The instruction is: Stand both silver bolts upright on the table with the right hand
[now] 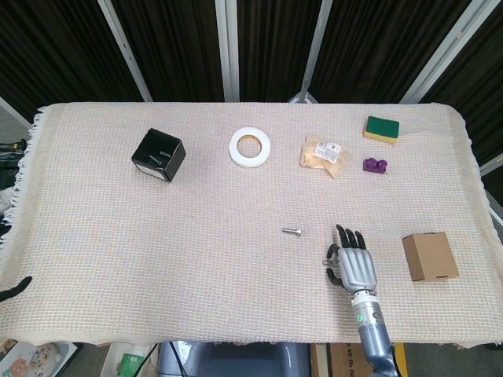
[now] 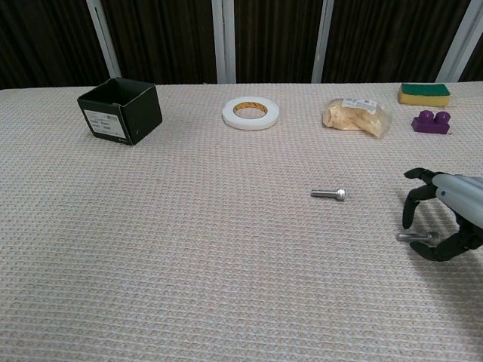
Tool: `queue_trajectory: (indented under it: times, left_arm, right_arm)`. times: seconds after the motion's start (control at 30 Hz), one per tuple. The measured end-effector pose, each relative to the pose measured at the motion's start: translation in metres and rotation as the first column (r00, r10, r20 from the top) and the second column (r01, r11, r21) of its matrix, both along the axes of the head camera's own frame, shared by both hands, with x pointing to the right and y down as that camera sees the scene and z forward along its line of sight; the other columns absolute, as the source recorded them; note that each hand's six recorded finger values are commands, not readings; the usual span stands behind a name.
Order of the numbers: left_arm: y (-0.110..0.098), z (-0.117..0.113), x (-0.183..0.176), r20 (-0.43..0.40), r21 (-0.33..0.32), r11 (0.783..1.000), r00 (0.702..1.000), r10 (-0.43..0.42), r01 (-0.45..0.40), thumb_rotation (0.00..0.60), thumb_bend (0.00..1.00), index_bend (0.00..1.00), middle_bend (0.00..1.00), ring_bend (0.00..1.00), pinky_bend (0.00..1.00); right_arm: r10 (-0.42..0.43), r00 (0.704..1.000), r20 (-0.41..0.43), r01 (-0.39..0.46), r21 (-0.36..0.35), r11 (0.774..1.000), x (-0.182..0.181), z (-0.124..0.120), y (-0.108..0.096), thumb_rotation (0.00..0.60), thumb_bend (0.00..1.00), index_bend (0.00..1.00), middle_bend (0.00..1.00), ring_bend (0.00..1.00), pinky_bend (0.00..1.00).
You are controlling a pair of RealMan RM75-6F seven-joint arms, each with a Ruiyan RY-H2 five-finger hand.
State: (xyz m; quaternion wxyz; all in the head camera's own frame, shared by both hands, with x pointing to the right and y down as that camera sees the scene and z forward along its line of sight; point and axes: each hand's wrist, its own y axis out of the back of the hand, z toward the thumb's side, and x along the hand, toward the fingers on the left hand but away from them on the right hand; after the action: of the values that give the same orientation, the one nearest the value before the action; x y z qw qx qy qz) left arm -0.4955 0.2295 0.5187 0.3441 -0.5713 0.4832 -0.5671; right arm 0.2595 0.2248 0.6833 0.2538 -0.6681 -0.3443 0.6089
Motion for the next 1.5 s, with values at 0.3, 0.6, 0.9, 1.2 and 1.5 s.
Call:
queue_trajectory:
  times: [0.3,0.6,0.9,1.2,1.5]
  left_arm:
    - [0.000,0.001,0.001,0.002,-0.001,1.000,1.000,0.002,-0.002,0.600,0.15,0.17,0.15,0.01,0.05]
    - [-0.001,0.001,0.001,0.005,-0.003,1.000,1.000,0.003,-0.003,0.600,0.15,0.17,0.15,0.01,0.05]
    - [-0.001,0.002,0.002,0.007,-0.005,1.000,1.000,0.003,-0.003,0.600,0.15,0.17,0.15,0.01,0.05]
    - [-0.001,0.002,0.002,0.008,-0.005,1.000,1.000,0.004,-0.004,0.600,0.15,0.17,0.15,0.01,0.05]
    - [-0.001,0.002,0.002,0.010,-0.004,1.000,1.000,0.004,-0.004,0.600,0.15,0.17,0.15,0.01,0.05]
  right_arm:
    - [0.001,1.000,-0.011,-0.001,-0.004,1.000,-0.001,0.004,-0.002,0.600,0.35,0.54,0.00,0.05,0.02]
    - [0.002,1.000,-0.010,-0.002,-0.012,1.000,-0.002,0.008,-0.001,0.600,0.35,0.55,0.00,0.05,0.02]
    - [0.003,1.000,-0.010,-0.003,-0.019,1.000,-0.004,0.011,-0.001,0.600,0.35,0.57,0.00,0.05,0.02]
    - [0.011,1.000,-0.006,-0.011,-0.020,1.000,-0.005,0.012,-0.002,0.600,0.36,0.60,0.00,0.05,0.02]
    - [0.011,1.000,0.005,-0.011,-0.029,1.000,-0.006,0.011,-0.002,0.600,0.37,0.61,0.00,0.06,0.02]
